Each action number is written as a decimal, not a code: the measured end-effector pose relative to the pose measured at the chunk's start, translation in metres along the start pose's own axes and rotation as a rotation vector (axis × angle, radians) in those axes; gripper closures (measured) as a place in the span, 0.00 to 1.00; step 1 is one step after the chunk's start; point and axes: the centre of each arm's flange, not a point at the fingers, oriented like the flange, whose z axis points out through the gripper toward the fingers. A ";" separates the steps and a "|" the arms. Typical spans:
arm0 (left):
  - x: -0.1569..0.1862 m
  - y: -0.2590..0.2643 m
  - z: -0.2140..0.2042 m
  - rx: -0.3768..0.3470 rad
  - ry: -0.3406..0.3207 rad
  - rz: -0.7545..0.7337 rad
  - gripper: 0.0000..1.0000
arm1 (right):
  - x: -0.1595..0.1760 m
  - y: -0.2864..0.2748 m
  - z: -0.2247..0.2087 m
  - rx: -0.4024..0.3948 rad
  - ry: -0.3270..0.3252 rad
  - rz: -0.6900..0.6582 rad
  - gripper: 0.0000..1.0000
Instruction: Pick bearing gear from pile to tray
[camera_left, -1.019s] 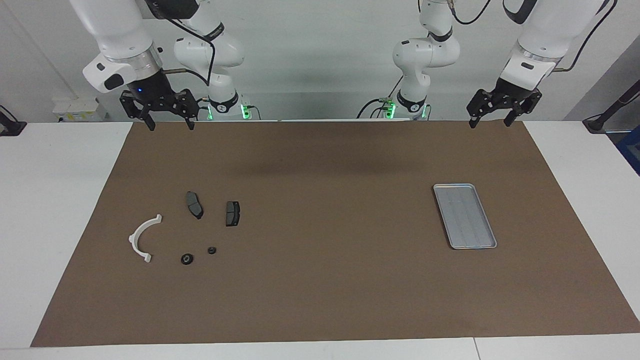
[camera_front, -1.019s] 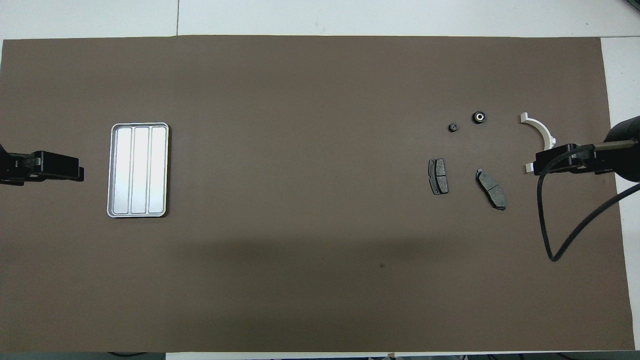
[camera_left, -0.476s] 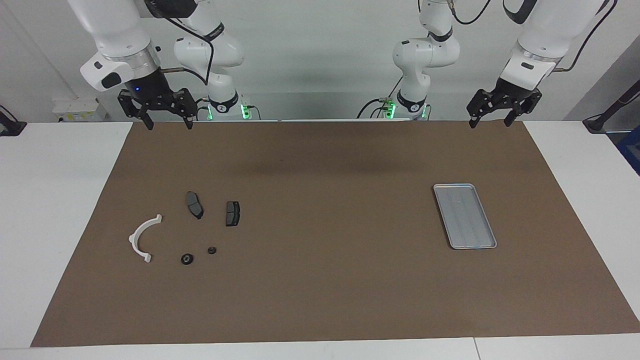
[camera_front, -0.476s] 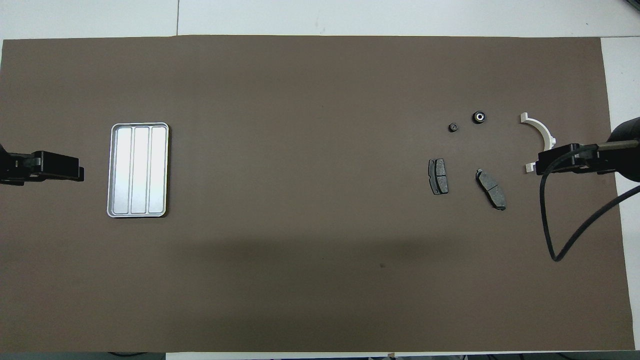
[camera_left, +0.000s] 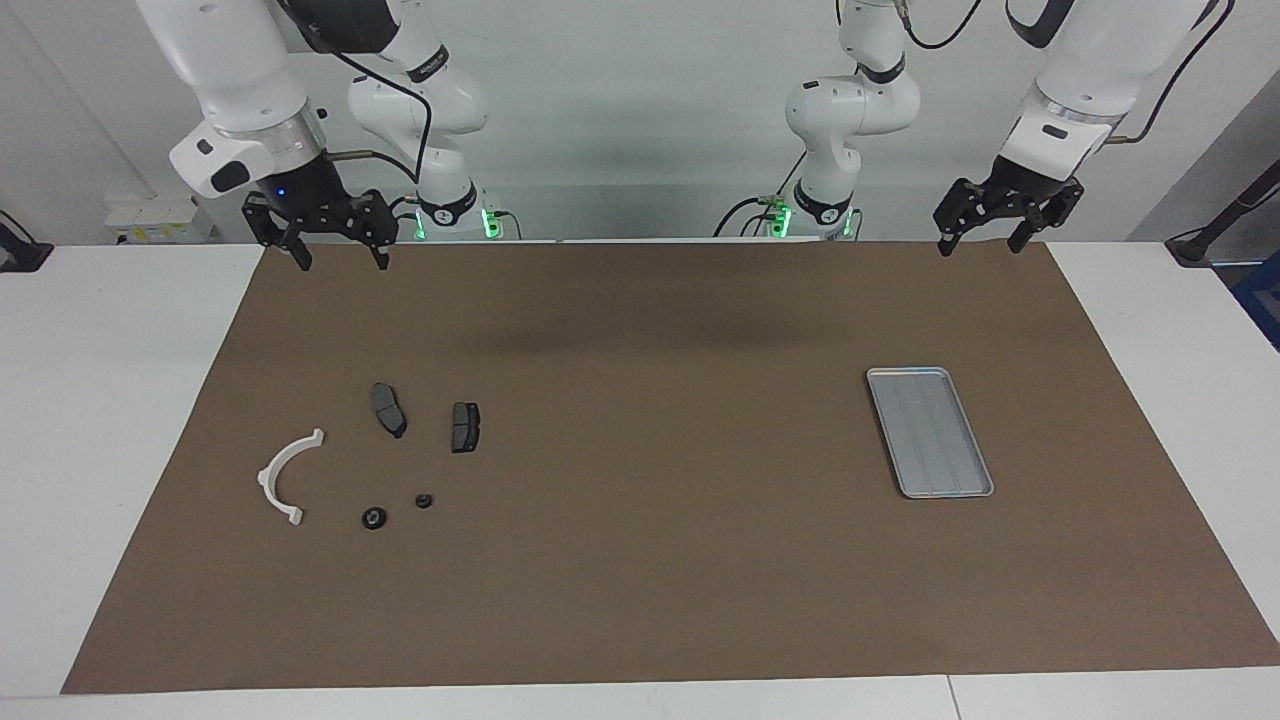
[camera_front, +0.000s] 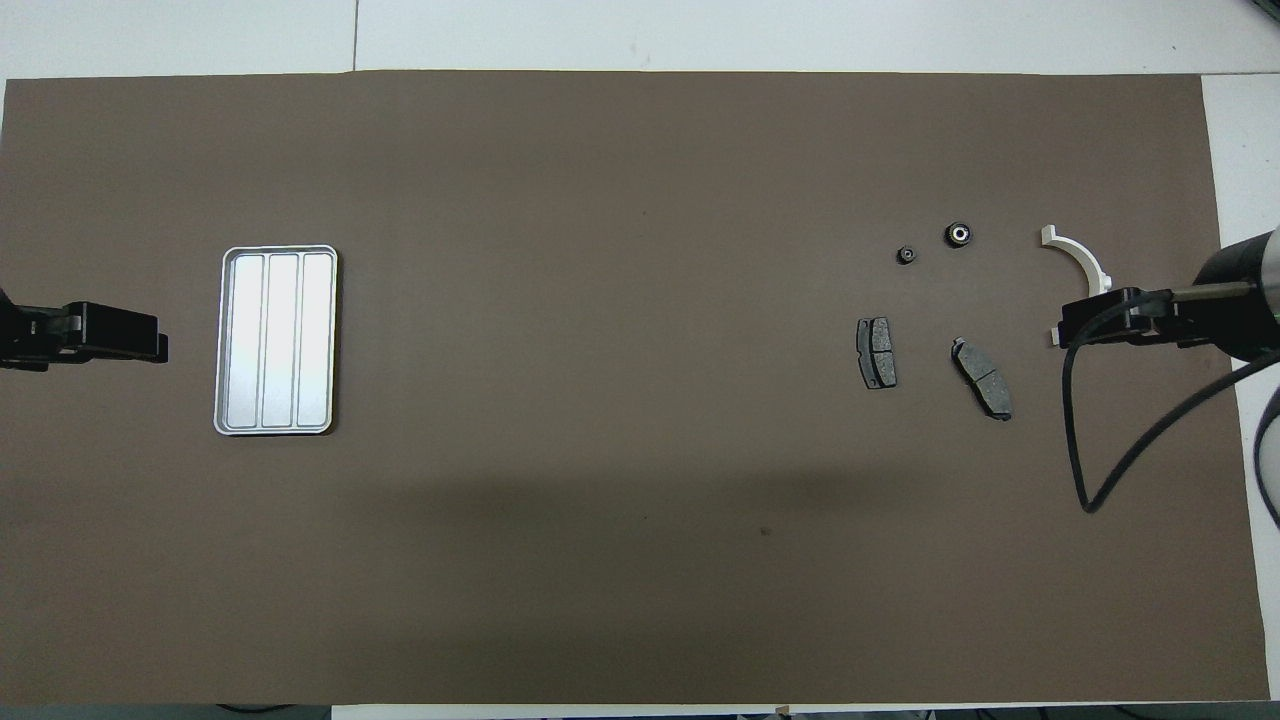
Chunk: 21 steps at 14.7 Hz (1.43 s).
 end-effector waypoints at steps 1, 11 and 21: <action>0.000 0.000 0.000 0.000 0.000 0.000 0.00 | 0.006 0.000 0.019 0.001 0.004 0.026 0.00; 0.000 0.004 0.000 0.001 0.000 0.007 0.00 | 0.099 -0.007 0.234 -0.017 0.022 0.256 0.00; 0.001 0.010 -0.001 0.001 0.011 0.018 0.00 | 0.146 -0.056 0.300 -0.085 0.022 0.297 0.00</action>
